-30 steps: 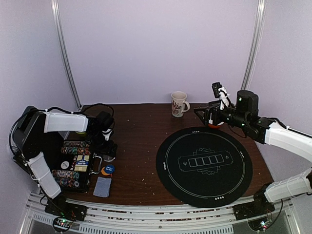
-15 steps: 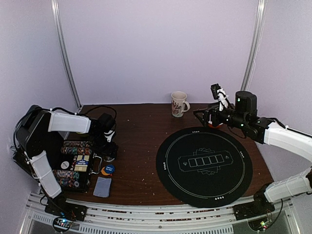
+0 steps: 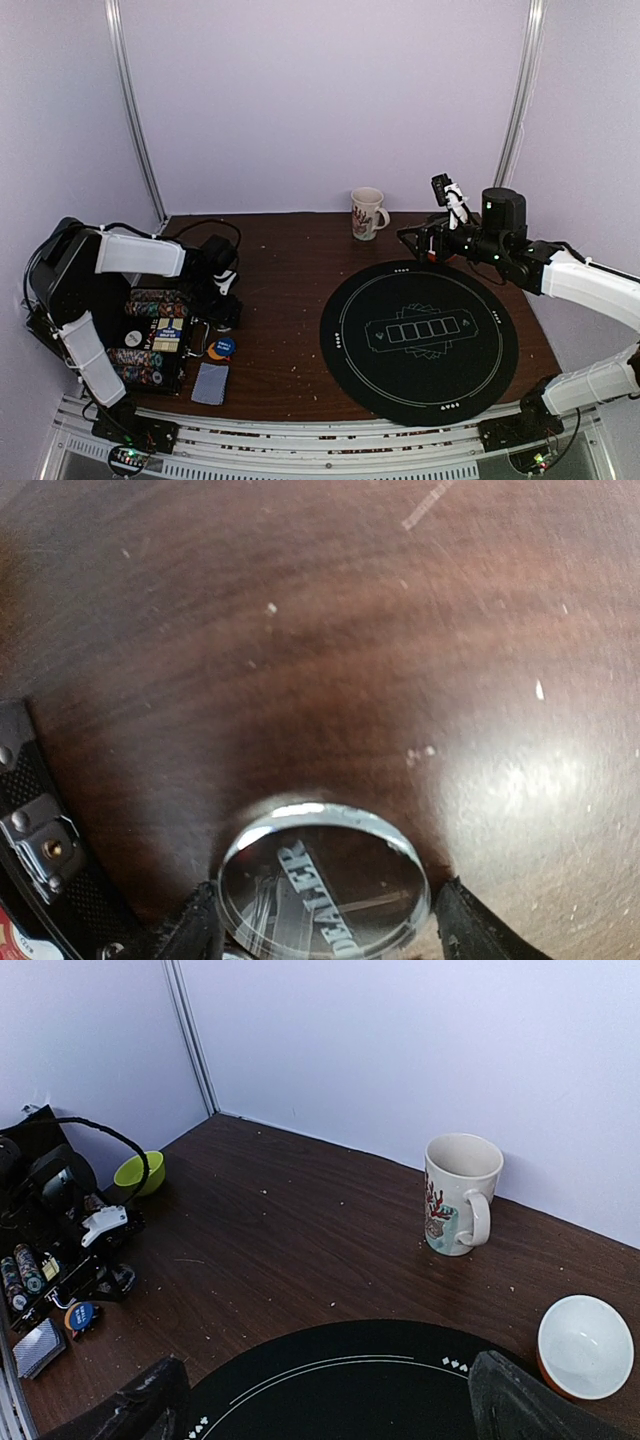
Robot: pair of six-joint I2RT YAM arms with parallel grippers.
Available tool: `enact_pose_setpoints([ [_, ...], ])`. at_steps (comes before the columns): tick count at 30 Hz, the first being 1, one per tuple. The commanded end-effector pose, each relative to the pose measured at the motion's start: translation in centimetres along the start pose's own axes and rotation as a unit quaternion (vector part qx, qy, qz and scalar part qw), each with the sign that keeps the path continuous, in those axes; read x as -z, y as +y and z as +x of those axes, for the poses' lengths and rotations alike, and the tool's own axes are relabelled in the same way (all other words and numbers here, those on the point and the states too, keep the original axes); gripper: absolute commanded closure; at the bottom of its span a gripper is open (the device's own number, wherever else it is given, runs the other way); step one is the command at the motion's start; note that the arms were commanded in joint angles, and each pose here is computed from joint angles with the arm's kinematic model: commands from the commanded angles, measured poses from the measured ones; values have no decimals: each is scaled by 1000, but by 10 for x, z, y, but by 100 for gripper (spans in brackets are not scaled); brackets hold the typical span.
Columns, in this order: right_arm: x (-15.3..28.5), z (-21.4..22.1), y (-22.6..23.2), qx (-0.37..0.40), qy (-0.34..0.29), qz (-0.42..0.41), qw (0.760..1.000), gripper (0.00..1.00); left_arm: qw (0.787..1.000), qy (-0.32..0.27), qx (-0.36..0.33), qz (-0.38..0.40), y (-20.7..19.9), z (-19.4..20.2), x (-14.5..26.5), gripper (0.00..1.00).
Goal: Distribute texas hold em gaming equipment
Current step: Pick up the dealer button from the center of the board.
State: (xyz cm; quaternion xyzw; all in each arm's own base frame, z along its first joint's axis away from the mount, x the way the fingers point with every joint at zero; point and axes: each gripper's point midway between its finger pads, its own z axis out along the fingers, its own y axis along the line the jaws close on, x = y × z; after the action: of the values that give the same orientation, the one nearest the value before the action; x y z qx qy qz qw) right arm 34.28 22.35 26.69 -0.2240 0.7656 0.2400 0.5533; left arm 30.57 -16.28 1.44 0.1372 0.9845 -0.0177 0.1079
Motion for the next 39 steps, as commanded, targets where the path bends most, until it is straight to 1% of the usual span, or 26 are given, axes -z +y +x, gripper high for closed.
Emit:
enact_pose_setpoints([
  [1, 5, -12, 3, 11, -12, 1, 1000, 0, 999, 48, -16, 15, -6, 30, 3, 28],
  [4, 5, -13, 3, 14, -13, 2, 1000, 0, 998, 49, -21, 20, -9, 33, 7, 29],
  [7, 6, -13, 3, 14, -13, 3, 1000, 0, 998, 56, -31, 16, -10, 41, 7, 25],
  [10, 5, -11, 3, 12, -14, 3, 1000, 0, 998, 57, -31, 3, -5, 44, 2, 26],
  [15, 4, -10, 3, 12, -11, 1, 1000, 0, 999, 39, -30, -10, -2, 34, -5, 31],
  [16, 4, -10, 4, 12, -10, 0, 1000, 0, 999, 35, -29, -15, -1, 31, -6, 31],
  [19, 6, -11, 4, 13, -8, 1, 1000, 0, 999, 23, -33, -23, 1, 24, -8, 25],
  [25, 6, -8, 3, 12, -5, 1, 1000, 0, 999, 1, -38, -3, -8, 11, -7, 25],
  [29, 5, -9, 4, 11, -3, -1, 1000, 0, 999, 0, -42, -3, -8, 7, -9, 32],
  [31, 5, -8, 5, 10, -2, -2, 1000, 0, 999, -9, -45, -6, -8, 2, -7, 33],
  [34, 5, -7, 4, 10, 0, -2, 1000, 0, 998, -25, -54, -8, -8, -6, -4, 30],
  [39, 5, -4, 5, 10, 6, -4, 1000, 0, 998, -23, -53, -14, -7, -10, -7, 27],
])
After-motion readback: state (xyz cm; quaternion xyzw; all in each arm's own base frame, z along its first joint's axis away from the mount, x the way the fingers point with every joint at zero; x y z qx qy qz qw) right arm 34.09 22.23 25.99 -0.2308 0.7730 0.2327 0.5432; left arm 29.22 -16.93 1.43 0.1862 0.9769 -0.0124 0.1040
